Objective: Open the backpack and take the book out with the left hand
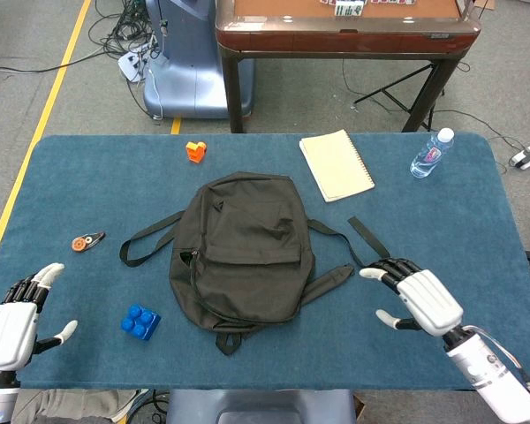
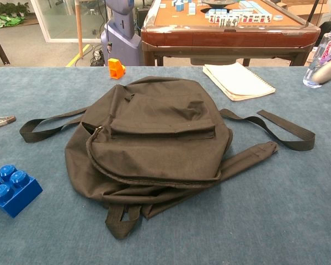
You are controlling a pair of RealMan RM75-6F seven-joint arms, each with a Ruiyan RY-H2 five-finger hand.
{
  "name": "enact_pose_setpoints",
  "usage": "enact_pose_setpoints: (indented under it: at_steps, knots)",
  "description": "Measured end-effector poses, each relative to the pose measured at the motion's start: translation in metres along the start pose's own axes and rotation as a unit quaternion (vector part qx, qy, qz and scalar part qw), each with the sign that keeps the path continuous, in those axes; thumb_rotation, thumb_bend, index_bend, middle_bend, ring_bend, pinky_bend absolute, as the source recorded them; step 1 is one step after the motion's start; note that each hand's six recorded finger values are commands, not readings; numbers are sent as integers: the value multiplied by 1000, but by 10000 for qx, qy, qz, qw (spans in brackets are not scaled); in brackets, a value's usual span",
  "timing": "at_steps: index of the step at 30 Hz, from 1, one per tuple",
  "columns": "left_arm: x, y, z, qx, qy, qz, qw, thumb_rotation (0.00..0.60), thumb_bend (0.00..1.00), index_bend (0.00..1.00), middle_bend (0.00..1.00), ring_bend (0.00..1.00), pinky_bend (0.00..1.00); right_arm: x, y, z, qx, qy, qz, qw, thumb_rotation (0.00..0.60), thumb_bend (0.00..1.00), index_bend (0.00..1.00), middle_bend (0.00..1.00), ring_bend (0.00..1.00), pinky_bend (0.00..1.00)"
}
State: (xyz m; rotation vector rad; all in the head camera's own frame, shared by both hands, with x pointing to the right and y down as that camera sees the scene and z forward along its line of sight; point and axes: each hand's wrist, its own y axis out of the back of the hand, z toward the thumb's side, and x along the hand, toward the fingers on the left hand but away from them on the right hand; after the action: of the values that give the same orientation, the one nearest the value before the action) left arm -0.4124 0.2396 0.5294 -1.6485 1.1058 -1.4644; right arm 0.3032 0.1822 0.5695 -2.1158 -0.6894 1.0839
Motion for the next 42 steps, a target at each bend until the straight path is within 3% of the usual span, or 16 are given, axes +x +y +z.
enact_pose_setpoints:
  at_steps: [8,17,29,33,42]
  knots:
    - [-5,0,-4,11,51,-46,10000,600,223,137,141,159,161,-56,-28,48,-352,704,443,9959,600,159,226,212,158,197]
    - [-7,1,-8,55,95,-48,9999,600,223,137,141,159,161,-98,-73,94,-530,1107,842,9889,600,91,216,184,124,197]
    - [-8,-3,-13,74,151,-135,9998,600,224,137,141,159,161,-136,-123,127,-370,1218,1177,9849,600,70,211,164,113,197]
    - [-7,-4,-17,90,194,-149,9997,600,223,137,141,159,161,-146,-131,134,-272,1233,1149,9853,600,73,211,164,113,197]
    - [-7,-5,-23,100,246,-146,9995,600,224,137,141,159,161,-178,-133,135,-296,1040,964,9895,600,182,211,163,113,197]
